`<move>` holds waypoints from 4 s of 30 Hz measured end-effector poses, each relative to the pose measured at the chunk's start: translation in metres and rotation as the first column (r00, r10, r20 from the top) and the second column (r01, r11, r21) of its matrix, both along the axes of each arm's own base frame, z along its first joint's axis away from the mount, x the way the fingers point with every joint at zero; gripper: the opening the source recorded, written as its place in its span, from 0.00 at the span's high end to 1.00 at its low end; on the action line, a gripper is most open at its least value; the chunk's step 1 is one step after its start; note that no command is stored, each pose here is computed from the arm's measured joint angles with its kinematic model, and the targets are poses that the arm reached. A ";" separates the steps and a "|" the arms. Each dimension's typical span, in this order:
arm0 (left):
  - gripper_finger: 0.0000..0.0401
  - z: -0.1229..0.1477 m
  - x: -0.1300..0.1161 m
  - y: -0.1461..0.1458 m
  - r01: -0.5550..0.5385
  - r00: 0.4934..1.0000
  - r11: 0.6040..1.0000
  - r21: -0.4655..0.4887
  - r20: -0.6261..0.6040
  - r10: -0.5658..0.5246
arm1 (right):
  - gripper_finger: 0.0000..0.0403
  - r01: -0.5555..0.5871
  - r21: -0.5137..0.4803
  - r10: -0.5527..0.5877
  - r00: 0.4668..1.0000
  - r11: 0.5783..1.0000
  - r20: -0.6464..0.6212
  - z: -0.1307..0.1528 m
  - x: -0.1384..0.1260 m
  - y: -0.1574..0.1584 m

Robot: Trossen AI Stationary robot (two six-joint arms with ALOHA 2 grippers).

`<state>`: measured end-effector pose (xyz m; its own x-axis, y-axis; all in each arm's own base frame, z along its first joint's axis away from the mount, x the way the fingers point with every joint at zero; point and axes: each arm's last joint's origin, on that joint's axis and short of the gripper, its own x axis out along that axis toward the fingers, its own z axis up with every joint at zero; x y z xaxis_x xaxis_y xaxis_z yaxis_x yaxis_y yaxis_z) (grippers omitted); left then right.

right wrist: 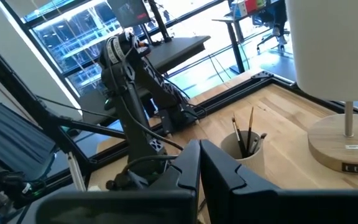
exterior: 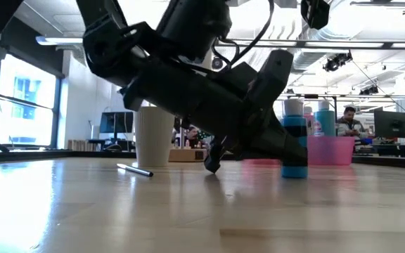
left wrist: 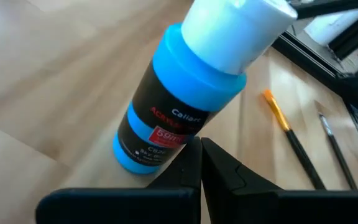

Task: Pick & Place Paint Supplies
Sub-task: Put the small blue paint bottle into the pink bin

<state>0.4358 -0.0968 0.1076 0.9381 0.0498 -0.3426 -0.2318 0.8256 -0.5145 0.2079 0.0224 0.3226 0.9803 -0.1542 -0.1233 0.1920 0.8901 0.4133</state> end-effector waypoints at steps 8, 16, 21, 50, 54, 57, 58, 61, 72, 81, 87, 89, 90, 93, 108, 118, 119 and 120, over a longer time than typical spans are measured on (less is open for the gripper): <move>1.00 0.002 0.005 0.024 -0.047 0.999 0.999 0.021 0.019 0.047 | 0.99 0.013 -0.003 -0.013 1.000 1.000 0.000 0.000 0.000 0.000; 1.00 0.006 0.009 0.041 -0.077 0.995 0.997 0.029 0.065 0.075 | 0.99 0.023 -0.005 -0.023 1.000 1.000 0.000 0.000 0.000 -0.001; 1.00 0.006 0.010 0.043 -0.075 0.995 0.997 0.027 0.065 0.073 | 0.99 0.033 -0.006 -0.033 0.999 0.999 0.000 0.000 0.000 -0.001; 1.00 0.009 -0.002 -0.014 0.444 0.895 0.880 -0.167 0.045 -0.443 | 0.99 0.002 -0.014 -0.002 1.000 1.000 -0.005 0.000 0.000 0.000; 1.00 0.029 -0.008 -0.014 0.481 0.876 0.867 -0.128 0.047 -0.479 | 0.99 -0.038 -0.016 0.038 0.999 0.999 -0.006 0.000 0.000 0.001; 1.00 0.056 -0.016 -0.010 0.466 0.885 0.885 -0.021 0.040 -0.465 | 0.99 -0.075 -0.011 0.075 0.997 0.997 -0.008 0.000 0.000 0.003; 1.00 0.064 -0.020 -0.008 0.455 0.890 0.890 0.019 0.023 -0.455 | 0.99 -0.082 -0.011 0.082 0.997 0.997 -0.008 0.000 0.000 0.004; 1.00 0.085 -0.034 -0.003 0.413 0.910 0.902 0.129 -0.028 -0.413 | 0.99 -0.092 -0.010 0.092 0.996 0.996 -0.006 0.000 0.000 0.006; 1.00 0.152 -0.103 0.016 0.402 0.911 0.861 0.312 -0.046 -0.409 | 0.99 -0.089 0.018 0.089 0.996 0.996 0.004 0.000 0.000 0.006; 1.00 0.180 -0.188 0.039 0.315 0.931 0.855 0.412 0.044 -0.363 | 0.99 -0.074 0.039 0.072 0.996 0.996 0.052 0.005 0.000 0.005; 1.00 0.191 -0.238 0.051 0.251 0.923 0.870 0.425 0.165 -0.346 | 0.99 -0.002 0.035 0.000 0.997 0.999 0.075 0.007 0.000 0.003; 1.00 0.188 -0.251 0.055 0.245 0.930 0.870 0.427 0.151 -0.336 | 0.99 0.026 0.032 -0.029 0.997 0.999 0.071 0.006 0.000 0.002; 1.00 0.191 -0.256 0.056 0.235 0.929 0.872 0.429 0.164 -0.331 | 0.99 0.039 0.030 -0.041 0.997 0.999 0.066 0.006 0.000 0.002; 1.00 0.188 -0.272 0.061 0.215 0.951 0.871 0.441 0.109 -0.290 | 0.99 0.068 0.027 -0.069 0.996 0.997 0.060 0.005 0.000 0.001; 1.00 0.210 -0.329 0.080 0.007 0.960 0.825 0.565 0.227 -0.163 | 0.99 0.131 0.022 -0.130 0.990 0.991 -0.054 -0.006 -0.001 -0.006; 1.00 0.210 -0.336 0.083 -0.048 0.966 0.851 0.522 0.240 -0.093 | 0.99 -0.038 0.071 0.057 0.957 0.997 -0.284 -0.028 -0.005 -0.028; 1.00 0.210 -0.336 0.084 -0.057 0.968 0.850 0.523 0.239 -0.083 | 0.99 -0.053 0.069 0.071 0.956 0.996 -0.284 -0.028 -0.005 -0.029; 1.00 0.209 -0.336 0.084 -0.069 0.969 0.849 0.523 0.238 -0.068 | 0.99 -0.065 0.066 0.081 0.955 0.996 -0.285 -0.028 -0.005 -0.031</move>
